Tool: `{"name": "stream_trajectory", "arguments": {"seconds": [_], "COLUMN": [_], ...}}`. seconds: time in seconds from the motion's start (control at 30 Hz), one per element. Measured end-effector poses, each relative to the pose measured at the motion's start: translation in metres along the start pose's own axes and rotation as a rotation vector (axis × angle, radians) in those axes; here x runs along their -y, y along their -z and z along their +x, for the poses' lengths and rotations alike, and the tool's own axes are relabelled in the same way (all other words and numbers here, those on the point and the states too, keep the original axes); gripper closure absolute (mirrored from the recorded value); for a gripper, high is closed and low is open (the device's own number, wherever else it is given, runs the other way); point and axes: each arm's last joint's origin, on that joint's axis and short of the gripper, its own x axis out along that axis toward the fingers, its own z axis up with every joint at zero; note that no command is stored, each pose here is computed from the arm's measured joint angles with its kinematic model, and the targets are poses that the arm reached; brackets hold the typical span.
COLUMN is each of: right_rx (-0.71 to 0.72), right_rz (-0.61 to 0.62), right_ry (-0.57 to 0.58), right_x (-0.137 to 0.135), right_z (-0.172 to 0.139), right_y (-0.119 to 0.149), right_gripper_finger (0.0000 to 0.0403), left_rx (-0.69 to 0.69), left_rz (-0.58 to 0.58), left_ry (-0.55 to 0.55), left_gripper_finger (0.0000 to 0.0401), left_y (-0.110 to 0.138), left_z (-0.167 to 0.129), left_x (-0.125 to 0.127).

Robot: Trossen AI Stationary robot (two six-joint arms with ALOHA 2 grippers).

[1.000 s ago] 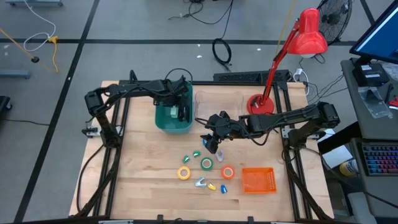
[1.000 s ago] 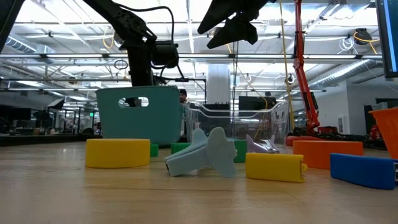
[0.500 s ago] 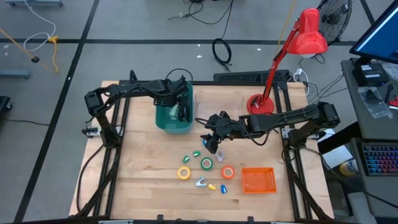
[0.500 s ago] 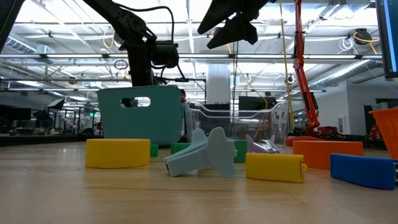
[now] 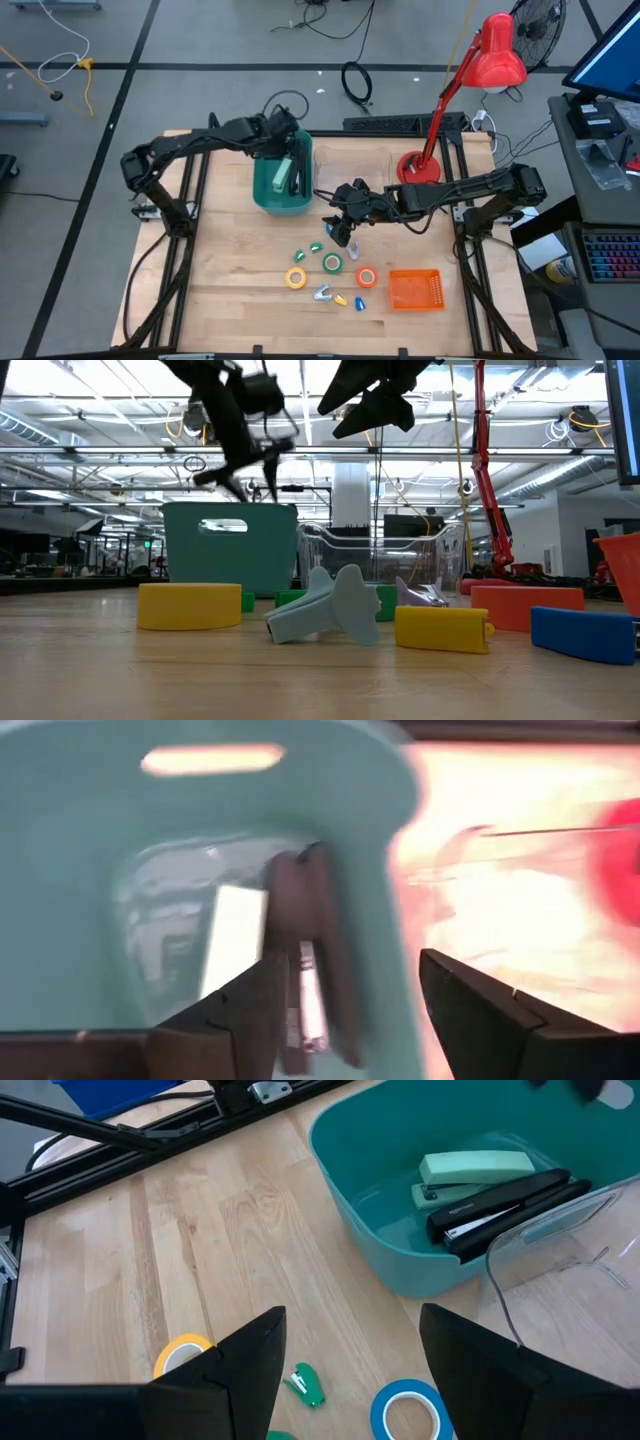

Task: Pick and place Stapler, Stapler remover, tape
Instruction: Put the small blue stapler into the blue bin

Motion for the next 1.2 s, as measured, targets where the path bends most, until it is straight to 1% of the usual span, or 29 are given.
{"name": "stream_trajectory", "arguments": {"seconds": [0.07,0.17,0.23,0.4,0.53,0.63,0.77,0.97,1.07,1.13,1.2], "right_rx": [0.0,0.0,0.0,-0.001,0.0,-0.001,-0.001,-0.003,-0.022,-0.035,-0.049], "right_rz": [-0.001,-0.002,-0.002,-0.022,-0.025,-0.026,-0.026,-0.02,-0.024,-0.022,-0.012], "right_ry": [0.0,0.0,0.0,0.0,0.0,-0.001,-0.001,0.0,0.006,0.008,0.007], "right_x": [0.0,0.0,0.0,0.0,0.0,0.0,0.0,0.0,-0.001,-0.002,-0.004], "right_z": [0.0,0.0,0.0,0.0,0.0,0.0,0.0,0.0,0.0,-0.001,-0.002], "right_y": [0.0,0.0,0.0,0.0,0.0,0.0,0.0,0.001,0.003,0.005,0.008], "right_gripper_finger": [0.0179,0.0179,0.0179,0.0179,0.0179,0.0179,0.0179,0.0179,0.0179,0.0179,0.0179], "left_rx": [0.032,0.081,0.108,0.154,0.153,0.126,0.102,0.107,0.112,0.105,0.121], "left_rz": [0.035,0.127,0.201,0.388,0.47,0.541,0.596,0.689,0.701,0.703,0.689], "left_ry": [0.057,0.137,0.172,0.25,0.294,0.311,0.352,0.435,0.468,0.491,0.563], "left_gripper_finger": [0.0186,0.0196,0.0201,0.0205,0.0199,0.0197,0.0198,0.0198,0.0197,0.0197,0.0198], "left_y": [-0.002,-0.002,-0.001,0.012,0.026,0.039,0.057,0.078,0.088,0.096,0.104], "left_z": [-0.019,-0.046,-0.062,-0.095,-0.111,-0.119,-0.124,-0.131,-0.126,-0.121,-0.116], "left_x": [0.009,0.022,0.026,0.03,0.033,0.035,0.043,0.055,0.055,0.048,0.044]}}
